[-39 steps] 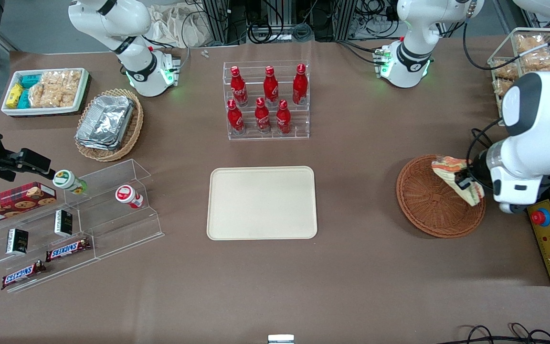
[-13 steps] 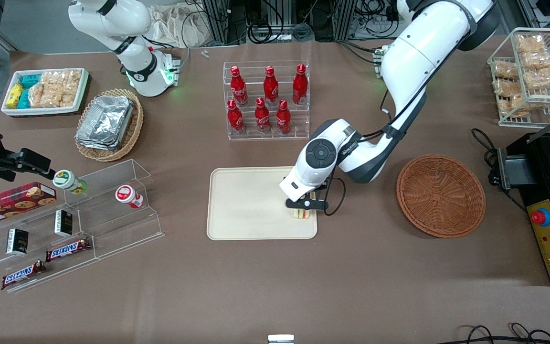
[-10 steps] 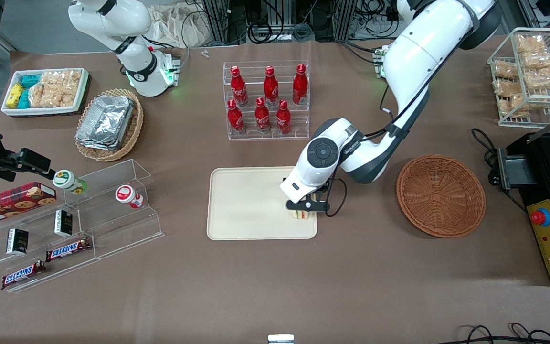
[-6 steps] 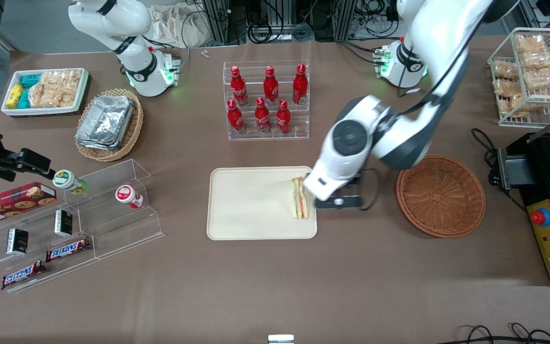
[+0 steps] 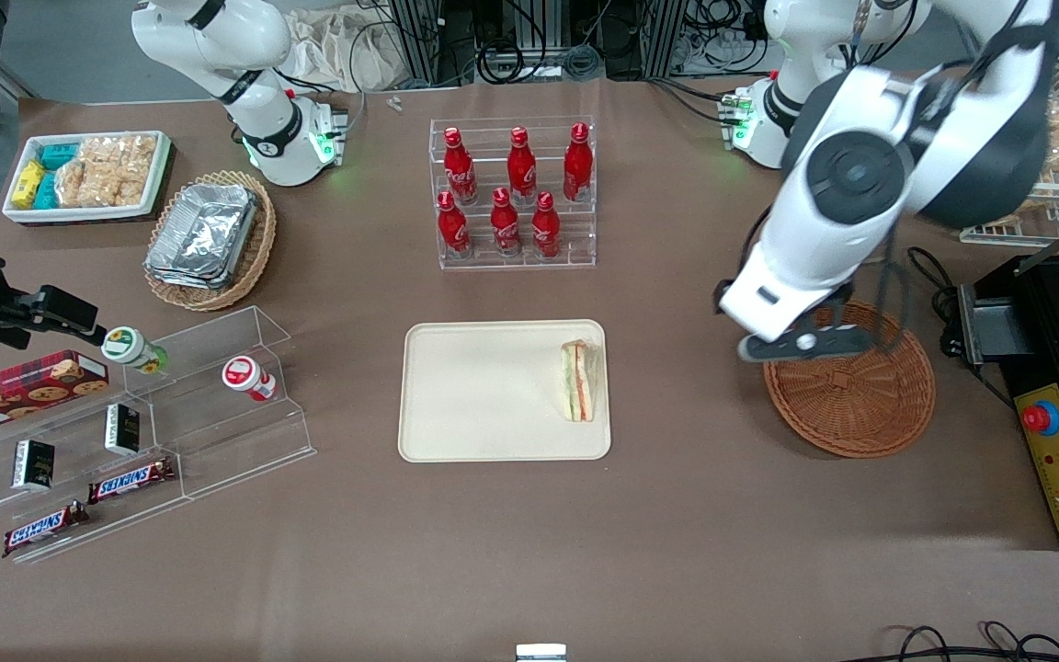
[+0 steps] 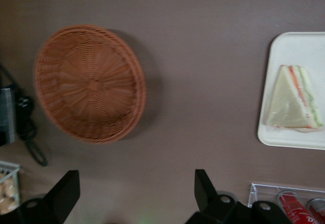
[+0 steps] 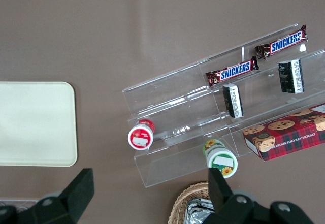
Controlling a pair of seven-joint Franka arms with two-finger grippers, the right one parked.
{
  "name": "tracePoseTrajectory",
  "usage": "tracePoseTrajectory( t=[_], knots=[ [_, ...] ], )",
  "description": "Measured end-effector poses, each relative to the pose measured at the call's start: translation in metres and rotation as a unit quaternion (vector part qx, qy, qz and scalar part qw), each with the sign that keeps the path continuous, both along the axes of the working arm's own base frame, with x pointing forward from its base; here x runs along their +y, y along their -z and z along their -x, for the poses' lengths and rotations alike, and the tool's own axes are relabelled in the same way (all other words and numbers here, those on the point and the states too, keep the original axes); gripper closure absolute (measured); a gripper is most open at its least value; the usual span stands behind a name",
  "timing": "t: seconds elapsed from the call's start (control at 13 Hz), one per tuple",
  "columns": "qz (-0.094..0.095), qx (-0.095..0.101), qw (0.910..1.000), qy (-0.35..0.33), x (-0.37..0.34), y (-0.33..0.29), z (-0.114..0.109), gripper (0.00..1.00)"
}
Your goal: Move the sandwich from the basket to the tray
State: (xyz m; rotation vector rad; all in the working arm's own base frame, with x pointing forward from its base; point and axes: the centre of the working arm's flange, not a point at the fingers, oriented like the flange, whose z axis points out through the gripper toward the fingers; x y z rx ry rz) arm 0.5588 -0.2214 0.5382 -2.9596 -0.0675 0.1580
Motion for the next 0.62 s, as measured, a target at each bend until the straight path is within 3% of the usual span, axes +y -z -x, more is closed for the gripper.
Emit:
tracePoseTrajectory(
  t=[0.62],
  knots=[
    [-0.005, -0.003, 0.9990, -0.045, 0.073, -0.022, -0.013, 0.00]
  ],
)
